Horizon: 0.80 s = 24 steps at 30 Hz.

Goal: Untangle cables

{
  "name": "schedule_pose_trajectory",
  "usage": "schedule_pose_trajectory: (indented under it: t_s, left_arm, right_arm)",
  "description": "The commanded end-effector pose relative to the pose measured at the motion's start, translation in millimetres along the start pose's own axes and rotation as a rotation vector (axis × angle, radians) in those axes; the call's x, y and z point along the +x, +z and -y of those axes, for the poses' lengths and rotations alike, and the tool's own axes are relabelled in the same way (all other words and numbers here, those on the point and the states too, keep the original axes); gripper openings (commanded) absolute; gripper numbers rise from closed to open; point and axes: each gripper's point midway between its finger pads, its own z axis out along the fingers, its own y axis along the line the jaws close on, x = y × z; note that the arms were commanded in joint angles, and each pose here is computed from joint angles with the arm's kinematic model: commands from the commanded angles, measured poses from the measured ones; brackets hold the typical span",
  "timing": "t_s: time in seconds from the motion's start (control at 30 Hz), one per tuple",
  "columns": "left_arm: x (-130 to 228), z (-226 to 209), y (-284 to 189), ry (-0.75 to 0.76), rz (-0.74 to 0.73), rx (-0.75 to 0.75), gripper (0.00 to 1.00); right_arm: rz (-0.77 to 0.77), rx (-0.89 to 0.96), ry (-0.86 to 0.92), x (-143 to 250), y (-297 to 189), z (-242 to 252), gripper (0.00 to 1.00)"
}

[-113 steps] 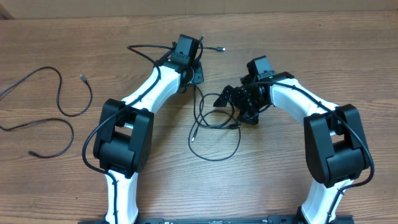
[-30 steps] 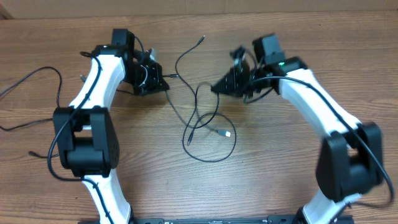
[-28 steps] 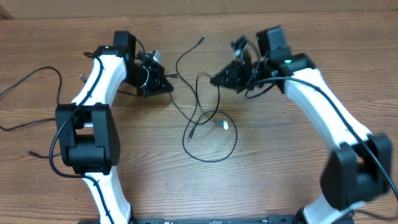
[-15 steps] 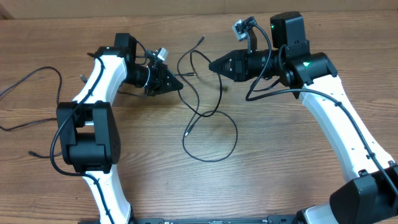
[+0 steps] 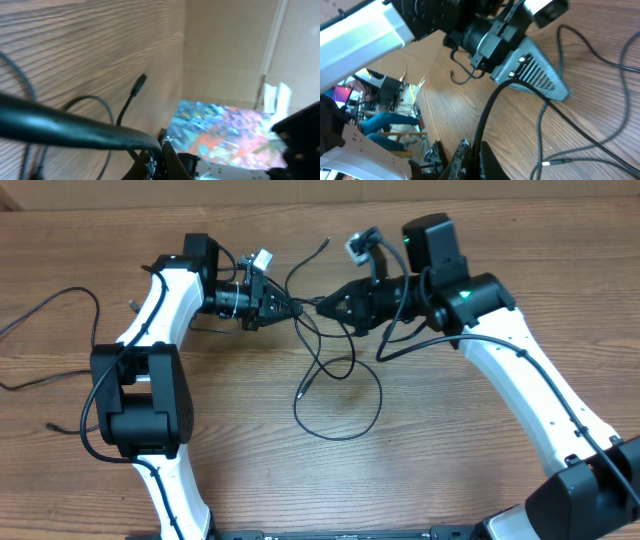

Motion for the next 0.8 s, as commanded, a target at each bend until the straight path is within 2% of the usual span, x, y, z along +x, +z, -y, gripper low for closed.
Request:
schedule_pose_trajectory:
  t_s: [0.0,0.13,0.27,0.37,0.53,0.77]
  left_arm:
    - [-2,22,-5,0.030,0.005,0.132,0.04]
    - [-2,29,-8,0.029,0.007,0.179,0.05]
    - [-4,28,-11,0.025,0.016,0.177,0.25]
    - [-4,27,-11,0.025,0.015,0.168,0.35]
    - [2,0,-1,-0.022,-0.007,0.001,0.50]
    - [14,-29,3,-0.131,-0.040,-0.186,0.51]
  right_arm:
    - [-0.042,0.023,0.003,11,20,9,0.04]
    - [-0.067,0.095,0.041,18,30,30,0.04]
    - [-0.098,0.106,0.078,26,39,42,0.04]
    - [-0.123,0.109,0.100,33,48,50,0.04]
    - [-0.150,0.114,0.123,40,59,62,0.04]
    - [-0.142,0.222,0.160,42,61,86,0.04]
